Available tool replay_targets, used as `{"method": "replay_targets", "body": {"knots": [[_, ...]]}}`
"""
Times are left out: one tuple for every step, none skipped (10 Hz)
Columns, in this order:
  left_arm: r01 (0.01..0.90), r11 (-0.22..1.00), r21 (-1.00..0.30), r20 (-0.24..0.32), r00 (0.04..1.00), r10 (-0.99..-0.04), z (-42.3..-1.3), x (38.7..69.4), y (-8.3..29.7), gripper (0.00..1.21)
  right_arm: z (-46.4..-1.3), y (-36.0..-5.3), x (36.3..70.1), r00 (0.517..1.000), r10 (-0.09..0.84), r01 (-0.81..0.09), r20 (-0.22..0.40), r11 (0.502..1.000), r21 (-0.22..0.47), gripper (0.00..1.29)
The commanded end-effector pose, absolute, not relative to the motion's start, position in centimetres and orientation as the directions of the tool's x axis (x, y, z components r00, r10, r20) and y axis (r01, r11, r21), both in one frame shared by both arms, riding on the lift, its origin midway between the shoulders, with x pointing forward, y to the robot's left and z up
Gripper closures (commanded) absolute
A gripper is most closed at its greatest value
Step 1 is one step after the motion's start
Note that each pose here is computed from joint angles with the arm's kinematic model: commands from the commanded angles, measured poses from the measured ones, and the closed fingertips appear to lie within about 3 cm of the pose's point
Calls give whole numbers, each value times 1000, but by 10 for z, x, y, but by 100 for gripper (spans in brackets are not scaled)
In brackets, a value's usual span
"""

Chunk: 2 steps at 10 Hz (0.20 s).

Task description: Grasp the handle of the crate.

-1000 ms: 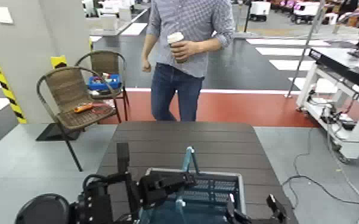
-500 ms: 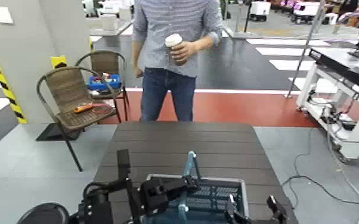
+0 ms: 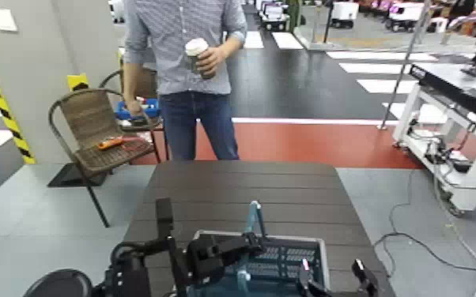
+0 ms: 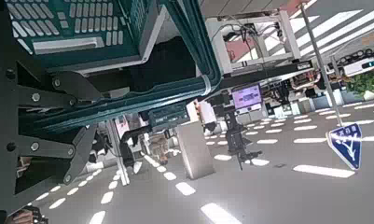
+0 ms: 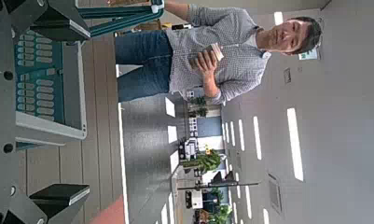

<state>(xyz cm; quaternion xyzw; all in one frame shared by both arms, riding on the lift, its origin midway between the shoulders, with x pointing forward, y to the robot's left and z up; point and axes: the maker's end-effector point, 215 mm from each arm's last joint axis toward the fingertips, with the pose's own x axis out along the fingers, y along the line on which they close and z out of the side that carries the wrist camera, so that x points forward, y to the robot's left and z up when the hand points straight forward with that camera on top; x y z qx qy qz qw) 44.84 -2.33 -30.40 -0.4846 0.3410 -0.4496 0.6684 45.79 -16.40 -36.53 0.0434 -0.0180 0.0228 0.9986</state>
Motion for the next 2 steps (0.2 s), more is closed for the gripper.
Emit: {"method": "replay_targets", "body": {"knots": [[269, 124, -955, -18, 362, -932, -304, 448, -24, 119, -367, -165, 459, 999, 43, -45, 26, 996, 77, 15], [269, 123, -955, -19, 361, -932, -304, 448, -24, 119, -367, -165, 460, 999, 44, -46, 26, 996, 75, 15]]}}
